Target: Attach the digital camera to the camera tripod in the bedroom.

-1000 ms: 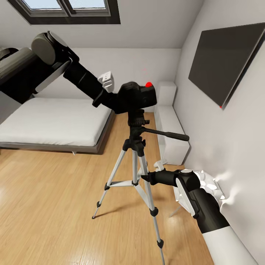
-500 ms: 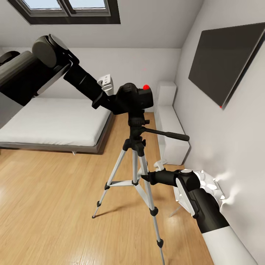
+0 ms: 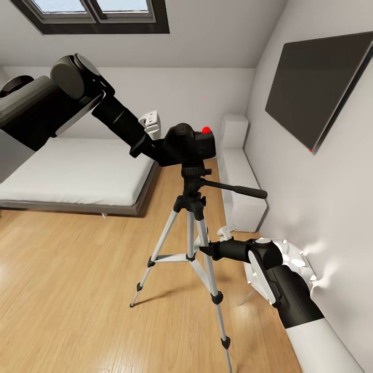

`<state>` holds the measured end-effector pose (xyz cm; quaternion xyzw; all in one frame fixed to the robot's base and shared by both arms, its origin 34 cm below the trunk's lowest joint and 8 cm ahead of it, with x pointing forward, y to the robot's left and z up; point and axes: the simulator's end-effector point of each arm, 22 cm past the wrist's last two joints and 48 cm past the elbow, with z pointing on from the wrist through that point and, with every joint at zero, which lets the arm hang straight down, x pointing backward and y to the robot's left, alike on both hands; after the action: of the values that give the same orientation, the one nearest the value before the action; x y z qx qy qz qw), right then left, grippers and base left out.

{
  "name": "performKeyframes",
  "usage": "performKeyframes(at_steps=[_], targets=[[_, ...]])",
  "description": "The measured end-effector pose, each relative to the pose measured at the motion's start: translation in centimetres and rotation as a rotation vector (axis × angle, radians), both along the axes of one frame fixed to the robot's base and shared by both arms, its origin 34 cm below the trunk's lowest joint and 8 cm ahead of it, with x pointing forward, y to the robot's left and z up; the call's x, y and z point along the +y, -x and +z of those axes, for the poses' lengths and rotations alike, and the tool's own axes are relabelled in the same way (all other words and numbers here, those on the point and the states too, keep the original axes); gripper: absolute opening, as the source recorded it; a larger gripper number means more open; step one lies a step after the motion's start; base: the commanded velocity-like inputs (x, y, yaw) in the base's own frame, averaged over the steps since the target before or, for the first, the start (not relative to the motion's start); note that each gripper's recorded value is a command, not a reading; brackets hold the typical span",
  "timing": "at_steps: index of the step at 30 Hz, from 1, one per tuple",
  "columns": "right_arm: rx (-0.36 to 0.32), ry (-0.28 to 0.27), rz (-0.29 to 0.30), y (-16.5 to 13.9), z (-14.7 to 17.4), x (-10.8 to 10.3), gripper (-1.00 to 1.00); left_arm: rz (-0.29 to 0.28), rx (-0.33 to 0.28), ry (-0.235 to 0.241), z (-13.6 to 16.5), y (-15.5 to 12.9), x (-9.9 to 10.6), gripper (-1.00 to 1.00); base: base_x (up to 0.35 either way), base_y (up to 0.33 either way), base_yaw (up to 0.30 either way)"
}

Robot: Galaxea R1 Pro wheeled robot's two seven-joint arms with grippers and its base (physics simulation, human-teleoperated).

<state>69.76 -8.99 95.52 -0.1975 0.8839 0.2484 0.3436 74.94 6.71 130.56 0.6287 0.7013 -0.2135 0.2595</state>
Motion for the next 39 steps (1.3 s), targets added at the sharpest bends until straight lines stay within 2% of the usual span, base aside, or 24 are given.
performKeyframes(at_steps=[30,39], targets=[[0.001,0.001,0.001,0.02,0.02,-0.06,-1.00,0.018,-0.044,0.003,0.23,-0.86,-0.63,-1.00,0.000,0.000,0.000],[0.001,0.002,0.001,0.02,0.04,-0.06,-1.00,0.018,-0.051,0.022,0.93,-0.90,-0.73,-1.00,0.000,0.000,0.000]])
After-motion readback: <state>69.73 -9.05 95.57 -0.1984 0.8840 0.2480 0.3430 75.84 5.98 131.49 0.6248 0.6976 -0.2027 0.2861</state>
